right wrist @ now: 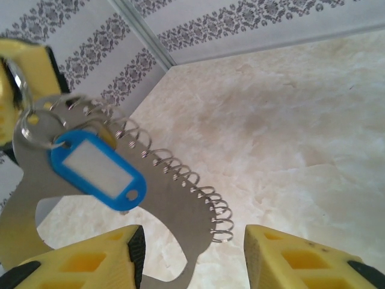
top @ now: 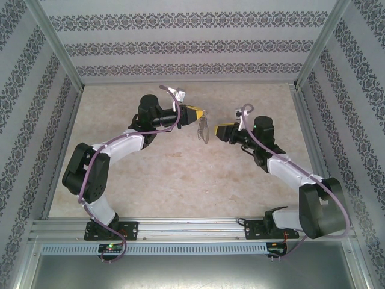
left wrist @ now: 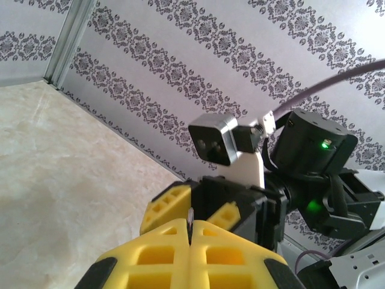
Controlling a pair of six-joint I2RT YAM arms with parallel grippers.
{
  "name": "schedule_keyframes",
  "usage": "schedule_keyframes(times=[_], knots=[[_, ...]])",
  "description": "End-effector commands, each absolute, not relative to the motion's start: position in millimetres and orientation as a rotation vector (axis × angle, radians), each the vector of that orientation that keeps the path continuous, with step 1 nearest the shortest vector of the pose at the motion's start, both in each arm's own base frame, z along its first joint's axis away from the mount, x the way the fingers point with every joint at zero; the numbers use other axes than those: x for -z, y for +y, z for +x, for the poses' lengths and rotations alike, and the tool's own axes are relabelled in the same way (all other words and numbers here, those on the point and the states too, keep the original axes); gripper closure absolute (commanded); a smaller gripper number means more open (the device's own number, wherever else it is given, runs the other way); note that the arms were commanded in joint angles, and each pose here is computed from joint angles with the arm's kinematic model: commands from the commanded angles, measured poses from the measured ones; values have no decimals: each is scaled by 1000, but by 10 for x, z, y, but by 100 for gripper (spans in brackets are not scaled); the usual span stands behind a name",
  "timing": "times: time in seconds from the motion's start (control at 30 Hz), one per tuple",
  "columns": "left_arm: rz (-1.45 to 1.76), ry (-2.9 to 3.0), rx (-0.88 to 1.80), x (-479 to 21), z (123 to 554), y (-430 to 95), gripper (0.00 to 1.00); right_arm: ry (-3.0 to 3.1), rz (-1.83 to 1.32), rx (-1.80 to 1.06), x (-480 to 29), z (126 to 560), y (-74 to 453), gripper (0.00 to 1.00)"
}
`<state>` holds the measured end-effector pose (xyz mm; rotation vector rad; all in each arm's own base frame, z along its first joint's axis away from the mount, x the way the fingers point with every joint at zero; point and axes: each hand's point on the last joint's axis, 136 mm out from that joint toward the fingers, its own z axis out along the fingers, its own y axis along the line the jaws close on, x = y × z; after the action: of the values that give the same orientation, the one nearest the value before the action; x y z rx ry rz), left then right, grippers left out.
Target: Put the keys on the keyring
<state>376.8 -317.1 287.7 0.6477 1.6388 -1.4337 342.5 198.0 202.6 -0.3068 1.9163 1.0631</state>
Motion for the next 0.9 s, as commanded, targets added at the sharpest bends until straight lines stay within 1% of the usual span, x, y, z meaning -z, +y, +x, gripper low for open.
schedule_keyframes(times=[0.0, 0.5, 0.87], knots=[[700, 1512, 1446, -3205, 3630, -3175, 100, 1847, -357, -944, -2134, 3440, 2030, 50], [722, 1492, 1500, -3289, 3553, -3187, 100, 1770, -446, -933, -2428, 3529, 2352, 48], [721, 1494, 1494, -3296, 3558, -3187, 100, 1746, -540, -1043, -2485, 3431, 2512, 48]])
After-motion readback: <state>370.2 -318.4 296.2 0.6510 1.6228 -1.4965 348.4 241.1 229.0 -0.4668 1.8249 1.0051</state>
